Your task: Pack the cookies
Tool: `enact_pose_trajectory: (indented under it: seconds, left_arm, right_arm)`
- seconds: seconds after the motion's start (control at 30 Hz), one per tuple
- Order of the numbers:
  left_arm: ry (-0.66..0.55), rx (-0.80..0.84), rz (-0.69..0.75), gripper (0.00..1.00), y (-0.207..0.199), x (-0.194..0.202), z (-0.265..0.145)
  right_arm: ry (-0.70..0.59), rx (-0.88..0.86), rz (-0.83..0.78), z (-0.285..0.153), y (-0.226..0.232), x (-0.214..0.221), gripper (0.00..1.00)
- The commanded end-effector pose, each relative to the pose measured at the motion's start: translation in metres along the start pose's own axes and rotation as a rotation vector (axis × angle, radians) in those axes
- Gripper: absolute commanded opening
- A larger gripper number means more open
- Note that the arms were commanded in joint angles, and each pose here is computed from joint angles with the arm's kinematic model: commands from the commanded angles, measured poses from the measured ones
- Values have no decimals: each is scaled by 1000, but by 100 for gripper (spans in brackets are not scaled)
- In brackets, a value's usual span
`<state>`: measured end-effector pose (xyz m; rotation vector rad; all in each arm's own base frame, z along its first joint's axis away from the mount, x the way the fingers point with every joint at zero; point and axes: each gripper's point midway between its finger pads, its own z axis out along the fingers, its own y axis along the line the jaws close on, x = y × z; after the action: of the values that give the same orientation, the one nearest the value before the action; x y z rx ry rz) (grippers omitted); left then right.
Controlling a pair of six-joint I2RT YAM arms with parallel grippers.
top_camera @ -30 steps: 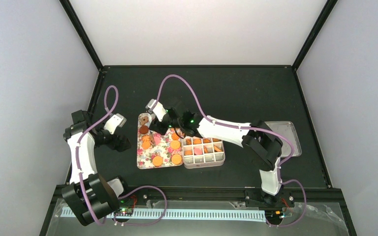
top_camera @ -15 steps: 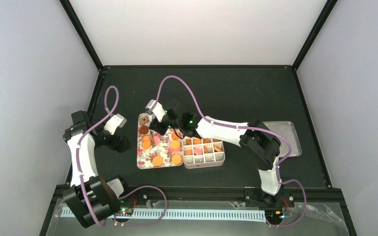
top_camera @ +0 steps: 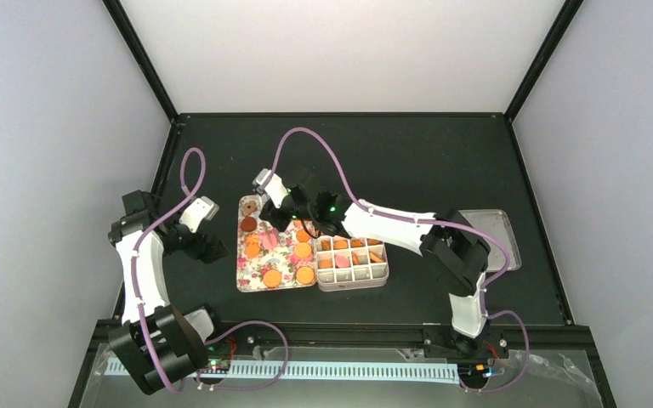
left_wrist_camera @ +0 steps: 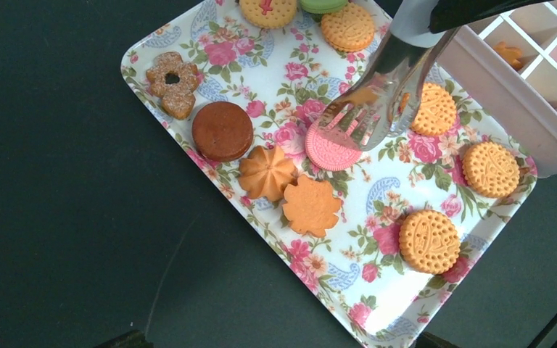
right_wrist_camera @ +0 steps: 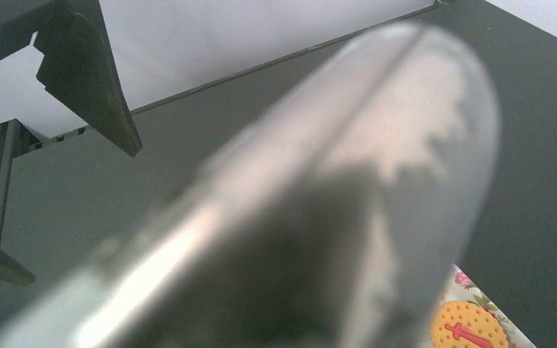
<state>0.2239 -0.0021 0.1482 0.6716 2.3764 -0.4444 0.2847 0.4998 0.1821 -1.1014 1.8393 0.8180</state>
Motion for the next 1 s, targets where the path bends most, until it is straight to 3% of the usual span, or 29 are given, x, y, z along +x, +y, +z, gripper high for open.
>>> enact_pose_trajectory:
  seconds: [0.0,0.43,0.57,0.83,0.97]
  left_arm:
    - [-42,-3,45,97,0,-15,-10]
    - [-50,13,39,97,0,-15,-8]
    - [-51,13,40,97,-1,-15,-8]
    - [-37,-14,44,97,1,-15,-11]
    - [-42,-9,47,97,0,-16,-11]
  right_arm:
    - [-86,7,-14,-24,2,-39,1]
    - [-126,27,-56,-44,6,-53,1]
    - [-117,16,-58,-31,5,-47,10]
    - [-76,4,-79,-2,3,-38,16]
    - [-73,3,-76,2,3,-35,30]
